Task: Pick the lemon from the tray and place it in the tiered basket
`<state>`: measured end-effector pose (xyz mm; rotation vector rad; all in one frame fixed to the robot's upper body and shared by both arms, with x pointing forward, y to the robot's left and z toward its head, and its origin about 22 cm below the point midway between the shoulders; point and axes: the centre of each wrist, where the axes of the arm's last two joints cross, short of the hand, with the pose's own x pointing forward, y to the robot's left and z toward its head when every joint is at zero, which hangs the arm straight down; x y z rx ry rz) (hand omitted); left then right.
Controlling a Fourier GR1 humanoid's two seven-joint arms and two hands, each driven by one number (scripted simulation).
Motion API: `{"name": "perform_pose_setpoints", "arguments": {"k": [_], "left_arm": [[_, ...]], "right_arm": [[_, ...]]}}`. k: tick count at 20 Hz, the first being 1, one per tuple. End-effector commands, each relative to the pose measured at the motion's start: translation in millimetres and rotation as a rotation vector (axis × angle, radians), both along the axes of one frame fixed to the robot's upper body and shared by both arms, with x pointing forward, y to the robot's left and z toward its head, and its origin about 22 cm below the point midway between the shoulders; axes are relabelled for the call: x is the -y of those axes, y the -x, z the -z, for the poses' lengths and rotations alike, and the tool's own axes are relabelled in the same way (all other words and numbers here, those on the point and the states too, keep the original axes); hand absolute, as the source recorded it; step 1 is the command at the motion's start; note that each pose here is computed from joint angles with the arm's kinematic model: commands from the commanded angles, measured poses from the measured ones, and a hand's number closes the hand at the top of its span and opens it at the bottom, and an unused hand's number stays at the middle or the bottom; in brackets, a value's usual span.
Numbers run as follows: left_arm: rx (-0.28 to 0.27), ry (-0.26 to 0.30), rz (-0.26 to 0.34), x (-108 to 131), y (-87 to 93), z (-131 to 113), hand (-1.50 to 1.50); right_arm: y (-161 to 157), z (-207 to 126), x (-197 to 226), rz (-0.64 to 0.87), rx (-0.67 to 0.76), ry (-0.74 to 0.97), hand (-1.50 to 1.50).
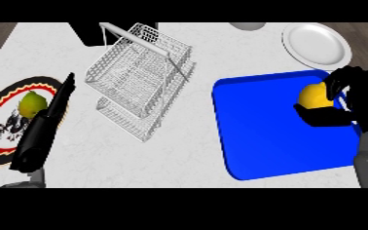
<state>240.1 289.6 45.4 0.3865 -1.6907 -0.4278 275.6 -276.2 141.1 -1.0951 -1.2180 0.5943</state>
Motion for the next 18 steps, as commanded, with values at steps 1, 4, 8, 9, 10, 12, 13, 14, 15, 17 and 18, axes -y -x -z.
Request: {"name": "perform_pose_setpoints", "arguments": {"k": [1,4,8,9,10,12,13,14,15,17,18], "left_arm": [[0.009,-0.001,0.019,5.4,-8.4,-5.4,0.00],[0.020,-0.010,0.042,12.8,-5.3,-1.1,0.00],[0.013,0.001,0.102,23.4,-7.4,-1.0,0.00],[0.020,0.017,0.090,22.8,-16.8,1.4,0.00],[0.024,-0.003,0.099,28.6,-12.8,1.4,0.00],[0.037,-0.014,0.091,38.8,-20.9,-10.2,0.00],[0.042,-0.011,0.088,28.7,-26.1,-13.2,0.00],[0.021,0.012,0.112,26.9,-21.5,-0.1,0.00],[0.033,0.010,0.111,32.8,-13.1,-2.7,0.00],[0.037,-0.005,0.111,29.9,-23.6,-14.0,0.00],[0.033,0.007,0.101,40.1,-20.8,-4.3,0.00]], "right_arm": [[43.9,-53.0,-41.7,-0.044,0.122,0.048,1.50],[79.5,-84.3,-65.9,-0.035,0.187,-0.004,1.50],[100.7,-121.2,-97.7,-0.034,0.256,-0.002,1.50],[100.7,-122.7,-111.8,-0.051,0.259,-0.014,1.50],[92.0,-132.3,-120.3,-0.044,0.264,0.009,1.50],[88.5,-144.1,-135.0,-0.069,0.258,-0.036,1.50],[80.8,-151.1,-139.5,-0.077,0.245,-0.046,1.50],[71.5,-152.1,-152.6,-0.073,0.241,-0.034,1.50],[60.3,-156.2,-161.2,-0.060,0.241,-0.040,1.50],[54.2,-166.8,-179.8,-0.082,0.234,-0.052,1.50],[46.3,-174.9,-183.7,-0.058,0.232,-0.069,1.50]]}}
